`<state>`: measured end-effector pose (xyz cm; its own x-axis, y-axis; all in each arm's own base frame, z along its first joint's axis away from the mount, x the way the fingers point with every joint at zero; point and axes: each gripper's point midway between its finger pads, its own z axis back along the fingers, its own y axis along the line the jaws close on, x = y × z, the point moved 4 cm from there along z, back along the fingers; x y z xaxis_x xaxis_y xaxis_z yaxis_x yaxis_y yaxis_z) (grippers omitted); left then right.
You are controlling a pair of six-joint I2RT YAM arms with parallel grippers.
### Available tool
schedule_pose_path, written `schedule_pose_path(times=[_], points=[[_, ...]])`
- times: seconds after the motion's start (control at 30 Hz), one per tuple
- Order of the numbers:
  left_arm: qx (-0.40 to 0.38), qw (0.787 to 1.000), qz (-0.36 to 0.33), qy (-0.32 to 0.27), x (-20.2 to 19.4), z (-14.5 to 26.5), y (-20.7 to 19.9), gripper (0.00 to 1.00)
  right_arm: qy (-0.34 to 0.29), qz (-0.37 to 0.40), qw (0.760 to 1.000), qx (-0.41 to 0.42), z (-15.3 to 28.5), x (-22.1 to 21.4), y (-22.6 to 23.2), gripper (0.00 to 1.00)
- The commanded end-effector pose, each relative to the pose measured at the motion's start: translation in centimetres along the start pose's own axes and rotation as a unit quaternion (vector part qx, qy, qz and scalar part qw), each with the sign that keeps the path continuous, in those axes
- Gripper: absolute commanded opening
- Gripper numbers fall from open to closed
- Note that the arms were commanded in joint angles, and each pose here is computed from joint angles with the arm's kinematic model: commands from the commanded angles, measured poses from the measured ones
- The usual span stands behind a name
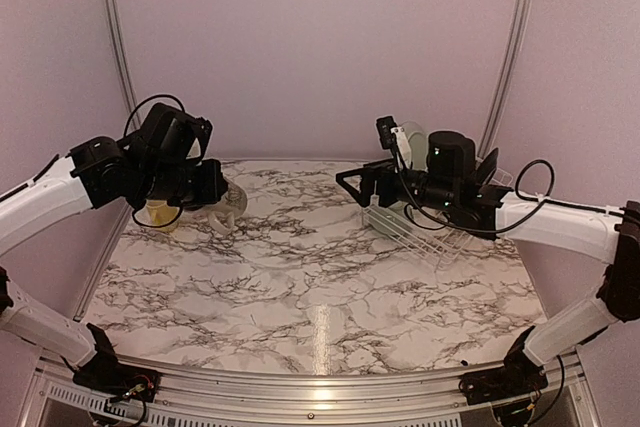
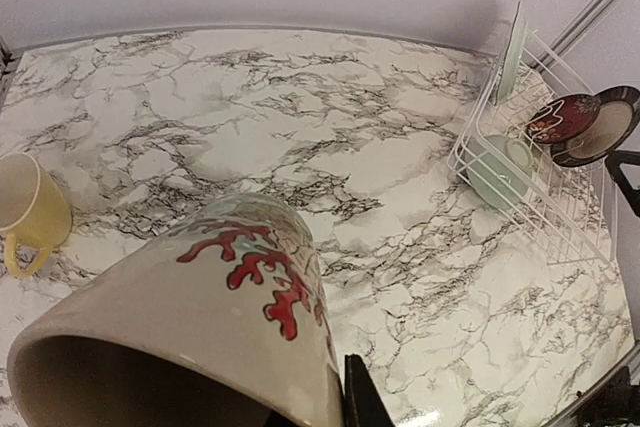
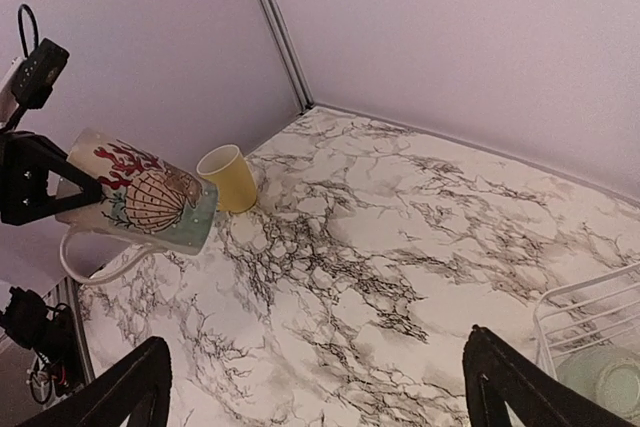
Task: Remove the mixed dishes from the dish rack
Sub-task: Place the cup at the center of the board.
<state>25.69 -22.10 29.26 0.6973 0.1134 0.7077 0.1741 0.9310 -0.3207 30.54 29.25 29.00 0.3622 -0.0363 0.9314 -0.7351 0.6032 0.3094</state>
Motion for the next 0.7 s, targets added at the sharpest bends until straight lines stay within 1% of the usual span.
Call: schedule_pose_path(times=[0.0,0.1,0.2,0.3,0.4,0.5,0.67], points=[[0.106,0.987,-0.120,-0.005,3.0,-0.2,1.1,0.00,-0.016,0.013,1.000,-0.022,1.1,2.1,0.0,0.98],[0.156,0.971,-0.179,0.019,4.1,-1.1,1.3,0.00,-0.020,0.016,0.999,-0.026,1.6,2.4,0.1,0.98],[0.212,0.951,-0.223,0.022,5.5,-2.1,1.8,0.00,-0.019,0.019,0.999,-0.034,2.1,2.4,0.1,0.98],[0.232,0.939,-0.250,0.042,6.4,-3.8,2.5,0.00,-0.020,0.021,0.999,-0.041,2.5,2.6,0.0,0.98],[0.234,0.933,-0.261,0.079,6.6,-5.8,3.5,0.00,-0.020,0.022,0.999,-0.046,2.7,2.5,-0.1,0.98],[0.238,0.930,-0.257,0.115,6.5,-7.6,5.1,0.00,-0.019,0.022,0.998,-0.049,2.8,2.6,-0.1,0.98],[0.213,0.932,-0.246,0.161,5.9,-9.9,6.7,0.00,-0.019,0.022,0.998,-0.053,2.7,2.5,-0.3,0.98]])
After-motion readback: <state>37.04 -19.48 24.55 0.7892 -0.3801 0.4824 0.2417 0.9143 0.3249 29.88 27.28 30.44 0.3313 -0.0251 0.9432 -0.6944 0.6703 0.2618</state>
